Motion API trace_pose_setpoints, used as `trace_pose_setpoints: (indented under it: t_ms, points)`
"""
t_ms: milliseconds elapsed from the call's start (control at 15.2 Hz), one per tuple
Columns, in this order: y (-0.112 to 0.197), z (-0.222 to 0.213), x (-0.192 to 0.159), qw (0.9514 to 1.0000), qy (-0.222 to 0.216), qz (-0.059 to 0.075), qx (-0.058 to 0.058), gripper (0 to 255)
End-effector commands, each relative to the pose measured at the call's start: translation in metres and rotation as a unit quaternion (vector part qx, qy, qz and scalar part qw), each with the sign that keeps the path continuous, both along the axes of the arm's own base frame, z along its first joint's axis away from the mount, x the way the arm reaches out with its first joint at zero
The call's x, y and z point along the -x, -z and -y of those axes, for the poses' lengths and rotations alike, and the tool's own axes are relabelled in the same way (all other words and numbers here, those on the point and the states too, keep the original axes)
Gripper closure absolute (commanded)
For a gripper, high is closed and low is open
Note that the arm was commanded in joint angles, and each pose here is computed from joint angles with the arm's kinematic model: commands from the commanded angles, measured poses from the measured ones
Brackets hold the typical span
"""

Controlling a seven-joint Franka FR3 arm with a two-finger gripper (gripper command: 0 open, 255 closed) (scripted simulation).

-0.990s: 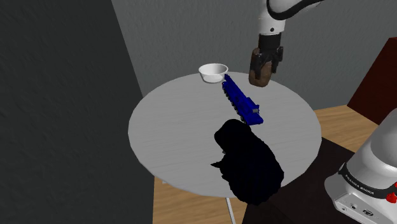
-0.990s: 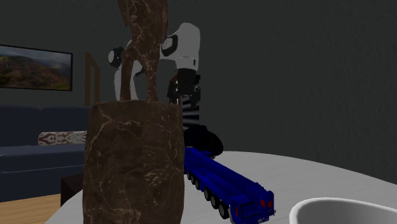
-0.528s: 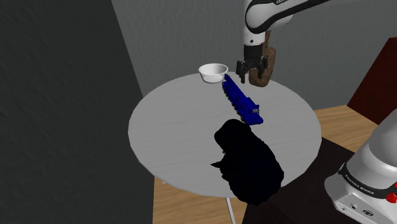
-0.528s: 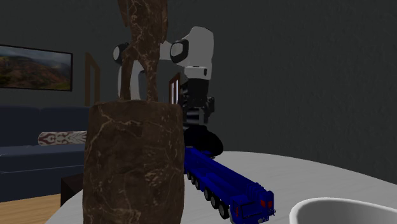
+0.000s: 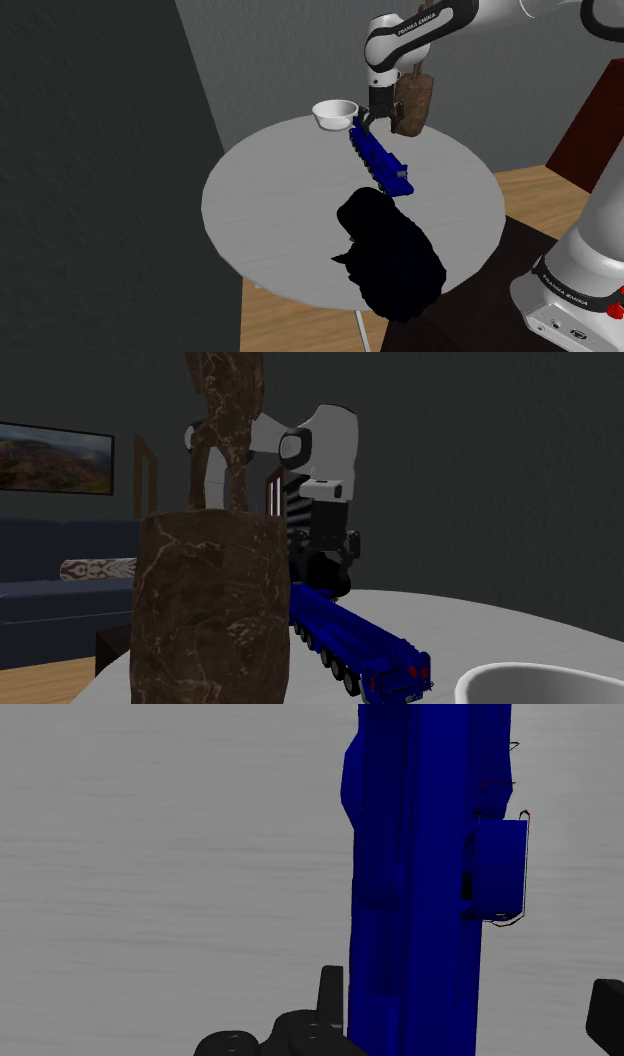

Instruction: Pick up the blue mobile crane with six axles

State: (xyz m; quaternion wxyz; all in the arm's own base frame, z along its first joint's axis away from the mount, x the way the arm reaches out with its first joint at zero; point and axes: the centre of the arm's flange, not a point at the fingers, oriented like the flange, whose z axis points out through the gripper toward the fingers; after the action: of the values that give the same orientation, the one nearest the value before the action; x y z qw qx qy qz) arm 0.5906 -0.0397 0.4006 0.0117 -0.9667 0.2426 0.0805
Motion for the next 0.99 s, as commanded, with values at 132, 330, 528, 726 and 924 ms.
trace_pose_setpoints:
  t_ms: [132,330,528,726,924]
  points:
    - [0.023,0.001,-0.005,1.0000,0.006,-0.001,0.000,0]
    - [0.039,0.001,-0.005,1.0000,0.006,-0.001,0.000,0]
    - [0.042,0.001,-0.005,1.0000,0.006,-0.001,0.000,0]
    - [0.041,0.001,-0.005,1.0000,0.006,-0.001,0.000,255]
    - [0.042,0.001,-0.005,1.0000,0.006,-0.001,0.000,255]
